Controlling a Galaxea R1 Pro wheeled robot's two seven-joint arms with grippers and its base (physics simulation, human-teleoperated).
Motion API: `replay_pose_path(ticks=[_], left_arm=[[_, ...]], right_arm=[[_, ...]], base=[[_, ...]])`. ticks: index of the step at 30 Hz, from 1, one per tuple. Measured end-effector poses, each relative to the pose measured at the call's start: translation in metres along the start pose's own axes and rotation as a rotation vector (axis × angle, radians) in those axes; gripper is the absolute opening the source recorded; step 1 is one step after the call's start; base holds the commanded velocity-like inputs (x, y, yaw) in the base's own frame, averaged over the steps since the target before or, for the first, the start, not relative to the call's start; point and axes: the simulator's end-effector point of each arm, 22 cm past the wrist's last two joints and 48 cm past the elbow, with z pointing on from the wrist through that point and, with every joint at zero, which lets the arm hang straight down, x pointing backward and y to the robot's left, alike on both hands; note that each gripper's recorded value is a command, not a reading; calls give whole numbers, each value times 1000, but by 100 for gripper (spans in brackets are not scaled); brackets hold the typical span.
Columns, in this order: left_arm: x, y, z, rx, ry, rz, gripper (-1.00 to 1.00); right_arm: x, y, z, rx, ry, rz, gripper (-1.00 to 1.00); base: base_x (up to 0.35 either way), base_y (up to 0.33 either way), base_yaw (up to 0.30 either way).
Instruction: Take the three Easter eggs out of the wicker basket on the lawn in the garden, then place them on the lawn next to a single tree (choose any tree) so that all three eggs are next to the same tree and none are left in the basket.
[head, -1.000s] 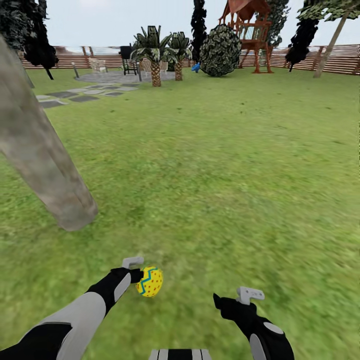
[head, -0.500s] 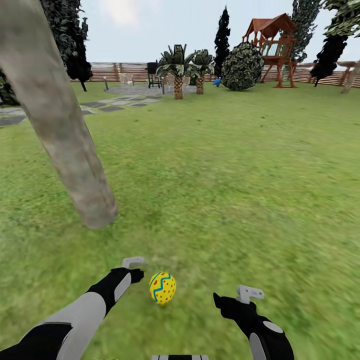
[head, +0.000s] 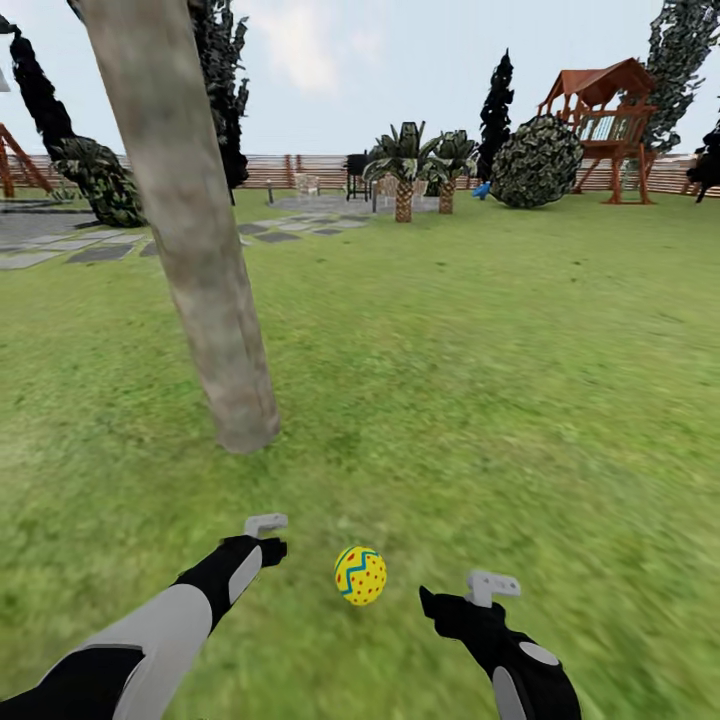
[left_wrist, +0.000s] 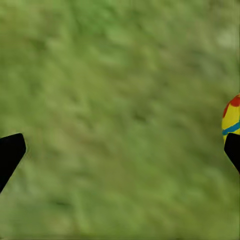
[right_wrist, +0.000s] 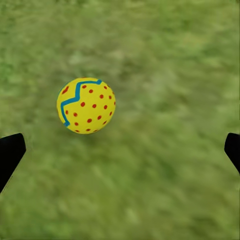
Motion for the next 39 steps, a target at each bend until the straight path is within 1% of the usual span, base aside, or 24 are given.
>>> replay_pose_path(ticks=[18, 33, 39], left_arm=[[-34, -1, -31, 6, -71, -5, 100], [-60, -3, -58, 14, -129, -9, 100], [-69, -2, -69, 16, -150, -11, 100]], right_arm=[[-27, 10, -21, -19, -72, -13, 100], [-48, 18, -39, -32, -132, -22, 100], [-55, 21, -46, -36, -153, -25, 100]], base=[[0, 0, 249], [0, 0, 20], [0, 0, 148]])
